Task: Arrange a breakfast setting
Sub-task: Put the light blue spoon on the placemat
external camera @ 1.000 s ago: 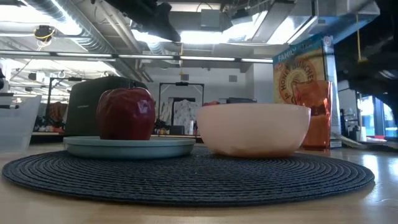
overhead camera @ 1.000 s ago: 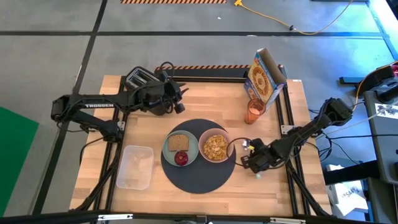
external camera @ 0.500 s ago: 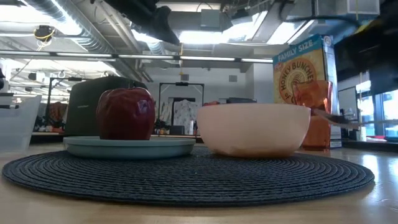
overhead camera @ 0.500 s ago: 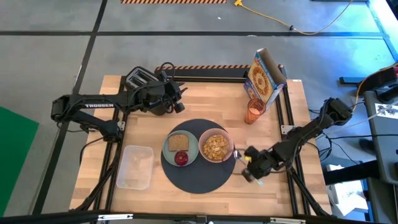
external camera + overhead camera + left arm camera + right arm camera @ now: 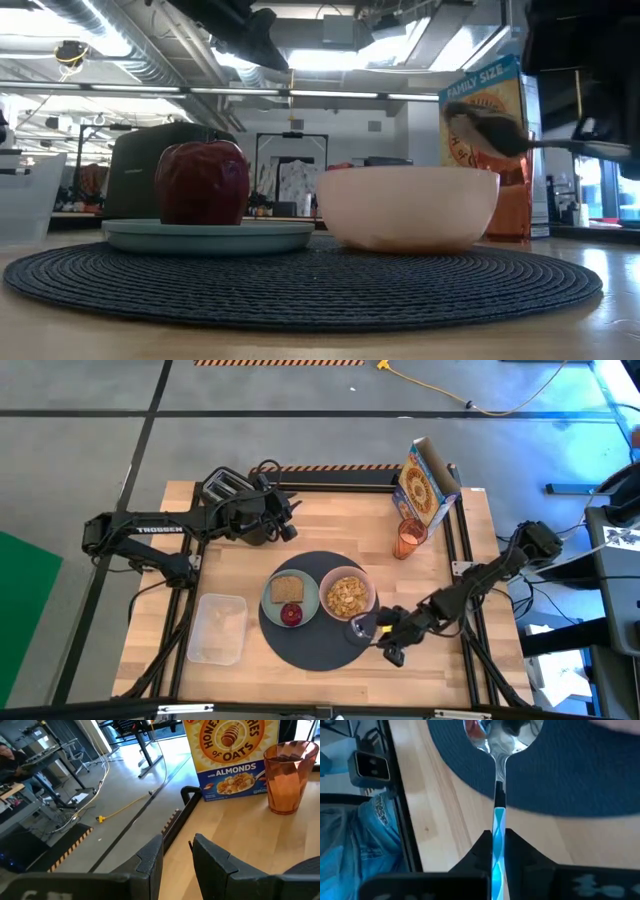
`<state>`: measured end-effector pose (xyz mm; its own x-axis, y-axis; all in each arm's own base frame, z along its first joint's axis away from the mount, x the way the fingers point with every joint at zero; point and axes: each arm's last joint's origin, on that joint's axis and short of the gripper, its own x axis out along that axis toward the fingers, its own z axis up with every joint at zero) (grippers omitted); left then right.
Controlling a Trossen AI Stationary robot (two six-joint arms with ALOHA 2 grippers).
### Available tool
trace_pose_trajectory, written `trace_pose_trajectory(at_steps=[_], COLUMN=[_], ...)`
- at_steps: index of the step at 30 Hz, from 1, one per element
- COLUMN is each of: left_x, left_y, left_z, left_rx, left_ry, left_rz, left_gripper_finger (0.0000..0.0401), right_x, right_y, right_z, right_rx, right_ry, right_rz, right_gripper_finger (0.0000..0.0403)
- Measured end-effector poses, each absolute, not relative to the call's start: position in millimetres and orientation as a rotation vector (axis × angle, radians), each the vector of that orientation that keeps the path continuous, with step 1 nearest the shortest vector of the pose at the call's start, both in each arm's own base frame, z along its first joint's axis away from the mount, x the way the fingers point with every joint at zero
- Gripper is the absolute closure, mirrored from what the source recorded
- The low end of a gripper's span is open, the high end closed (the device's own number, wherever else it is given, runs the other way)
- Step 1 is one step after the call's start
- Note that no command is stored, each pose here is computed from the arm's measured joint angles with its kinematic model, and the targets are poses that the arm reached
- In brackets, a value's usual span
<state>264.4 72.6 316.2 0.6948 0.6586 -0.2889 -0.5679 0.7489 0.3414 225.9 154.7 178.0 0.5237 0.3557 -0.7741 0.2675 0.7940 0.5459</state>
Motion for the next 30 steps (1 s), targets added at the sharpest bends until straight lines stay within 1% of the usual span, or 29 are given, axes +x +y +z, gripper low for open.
trace_pose_trajectory(at_steps=[3, 7, 13, 22, 26, 30], left_x=[264.4, 264.1, 263.7, 263.2, 263.2, 263.1], left_y=[72.6, 72.5, 72.4, 72.3, 72.3, 72.3], left_z=[316.1, 315.1, 314.0, 312.4, 312.3, 312.2], left_rx=[0.233, 0.233, 0.235, 0.240, 0.239, 0.238], left_ry=[0.412, 0.424, 0.436, 0.455, 0.456, 0.457], left_rz=[0.689, 0.687, 0.686, 0.683, 0.683, 0.683], left_gripper_finger=[0.0306, 0.0306, 0.0306, 0.0306, 0.0306, 0.0306], right_x=[231.0, 228.4, 214.9, 197.6, 202.8, 214.6], right_y=[147.9, 133.1, 113.3, 111.5, 115.7, 120.0], right_z=[180.4, 192.4, 206.3, 191.9, 180.2, 160.3], right_rx=[0.702, 0.735, 0.784, 0.931, 0.950, 0.976], right_ry=[0.993, 0.883, 0.783, 0.899, 0.943, 0.974], right_rz=[0.014, -0.151, -0.377, -0.632, -0.662, -0.704], right_gripper_finger=[0.0392, 0.0389, 0.0390, 0.0390, 0.0390, 0.0389])
